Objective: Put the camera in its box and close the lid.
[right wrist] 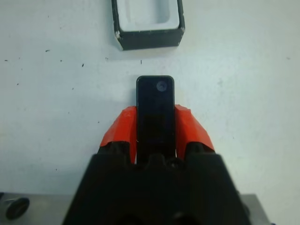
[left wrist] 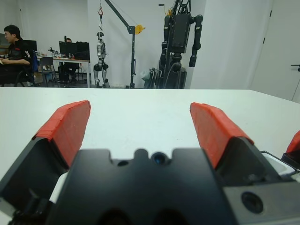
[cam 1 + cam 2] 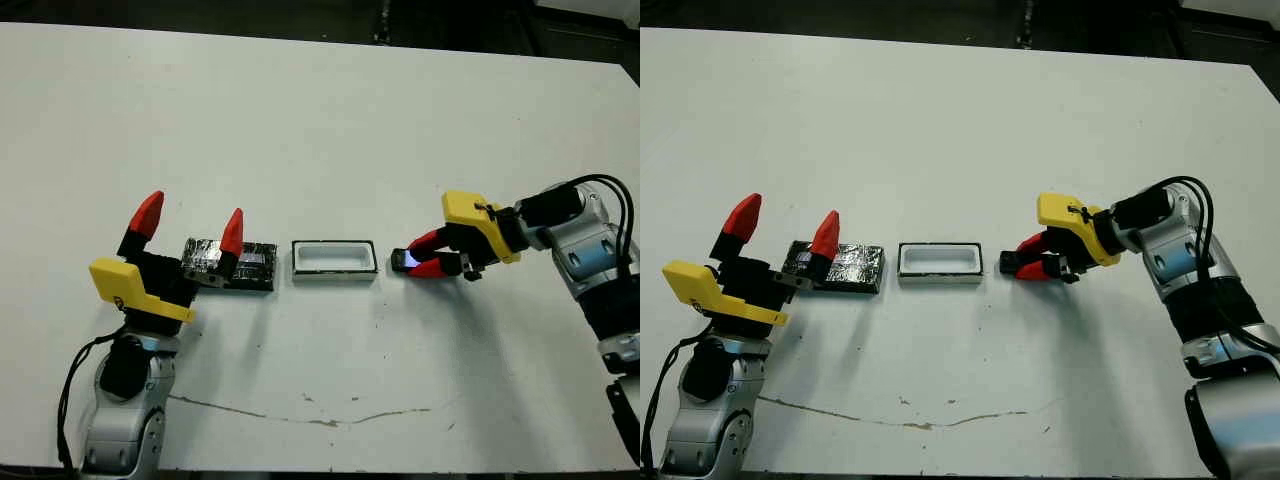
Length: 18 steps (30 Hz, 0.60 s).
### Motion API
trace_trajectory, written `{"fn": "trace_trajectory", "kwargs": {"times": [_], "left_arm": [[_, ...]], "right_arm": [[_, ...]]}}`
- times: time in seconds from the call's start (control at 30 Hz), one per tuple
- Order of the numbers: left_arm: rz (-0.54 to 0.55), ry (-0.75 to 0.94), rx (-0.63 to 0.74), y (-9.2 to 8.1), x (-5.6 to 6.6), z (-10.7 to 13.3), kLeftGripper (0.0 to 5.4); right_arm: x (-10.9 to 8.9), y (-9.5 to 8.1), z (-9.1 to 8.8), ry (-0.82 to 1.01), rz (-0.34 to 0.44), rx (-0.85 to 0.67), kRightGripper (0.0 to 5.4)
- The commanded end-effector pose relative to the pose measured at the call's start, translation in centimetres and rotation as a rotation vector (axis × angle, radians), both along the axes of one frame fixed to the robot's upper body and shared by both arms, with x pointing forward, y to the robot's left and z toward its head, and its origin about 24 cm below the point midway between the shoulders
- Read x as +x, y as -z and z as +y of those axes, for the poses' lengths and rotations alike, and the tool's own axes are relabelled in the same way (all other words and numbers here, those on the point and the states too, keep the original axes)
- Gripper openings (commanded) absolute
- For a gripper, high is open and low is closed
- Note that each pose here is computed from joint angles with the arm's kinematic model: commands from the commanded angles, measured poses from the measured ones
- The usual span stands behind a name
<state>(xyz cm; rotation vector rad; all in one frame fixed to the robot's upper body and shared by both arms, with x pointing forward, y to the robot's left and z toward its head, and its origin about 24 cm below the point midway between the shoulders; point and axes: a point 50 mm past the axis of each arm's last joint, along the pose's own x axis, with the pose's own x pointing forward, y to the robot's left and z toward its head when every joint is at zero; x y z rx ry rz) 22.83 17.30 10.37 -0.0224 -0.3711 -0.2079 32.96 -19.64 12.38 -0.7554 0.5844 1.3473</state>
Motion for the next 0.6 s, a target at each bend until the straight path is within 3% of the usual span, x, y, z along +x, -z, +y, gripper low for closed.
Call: {"fn": "trace_trajectory", "kwargs": {"times": [0.03, 0.33, 0.6], "left_arm": [[0.024, -0.007, -0.007, 0.4, -0.2, 0.1, 5.4], [0.025, -0.008, -0.003, 0.4, -0.2, 0.1, 5.4], [0.019, -0.011, 0.003, 0.4, -0.2, 0.0, 5.4]], "right_arm": [[-0.1, 0.0, -1.1, 0.061, 0.012, -0.015, 1.66], [0.8, -3.6, -1.0, 0.163, -0.148, 0.267, 1.66], [1.6, -6.6, 2.3, 0.171, -0.107, 0.433, 1.66]]}}
